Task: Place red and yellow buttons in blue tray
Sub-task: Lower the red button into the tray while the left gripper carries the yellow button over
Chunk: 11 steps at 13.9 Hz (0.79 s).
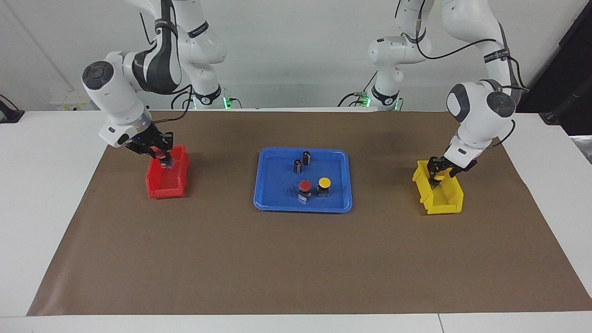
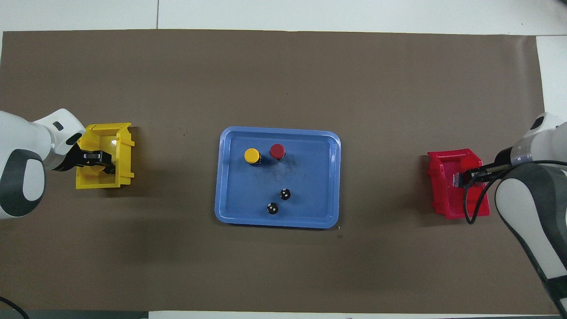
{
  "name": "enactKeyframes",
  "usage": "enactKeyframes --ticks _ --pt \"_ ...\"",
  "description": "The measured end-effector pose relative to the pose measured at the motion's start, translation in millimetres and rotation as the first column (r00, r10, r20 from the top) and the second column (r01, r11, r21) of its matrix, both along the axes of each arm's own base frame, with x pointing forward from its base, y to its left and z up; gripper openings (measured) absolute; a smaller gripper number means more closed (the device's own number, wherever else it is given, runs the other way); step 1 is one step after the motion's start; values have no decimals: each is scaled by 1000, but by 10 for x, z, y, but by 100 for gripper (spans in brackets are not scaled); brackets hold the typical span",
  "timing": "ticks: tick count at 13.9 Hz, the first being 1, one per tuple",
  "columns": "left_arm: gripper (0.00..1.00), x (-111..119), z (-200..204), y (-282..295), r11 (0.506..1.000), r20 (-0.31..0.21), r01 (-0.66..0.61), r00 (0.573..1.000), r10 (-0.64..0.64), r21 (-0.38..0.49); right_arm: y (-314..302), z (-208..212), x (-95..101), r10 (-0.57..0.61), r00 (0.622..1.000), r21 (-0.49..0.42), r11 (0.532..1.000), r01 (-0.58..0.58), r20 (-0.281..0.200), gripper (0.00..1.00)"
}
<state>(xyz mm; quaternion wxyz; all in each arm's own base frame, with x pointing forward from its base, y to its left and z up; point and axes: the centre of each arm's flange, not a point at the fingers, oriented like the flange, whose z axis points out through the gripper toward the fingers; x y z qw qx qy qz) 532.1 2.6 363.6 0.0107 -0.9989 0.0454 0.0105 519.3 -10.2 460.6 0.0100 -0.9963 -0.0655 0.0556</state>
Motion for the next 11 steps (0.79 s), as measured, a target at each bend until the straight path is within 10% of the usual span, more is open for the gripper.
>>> enactKeyframes --ticks 4,6,11 --pt "68 -1 -13 -21 1000 9 4 1000 -4 0 1465 375 328 -57 997 -11 998 57 56 41" --pt "45 5 -9 -21 1000 15 4 1000 -4 0 2092 384 364 -108 990 3 994 108 93 41" --pt "41 75 170 -2 1000 3 0 1000 0 1 3243 -325 331 -201 971 45 979 196 128 41"
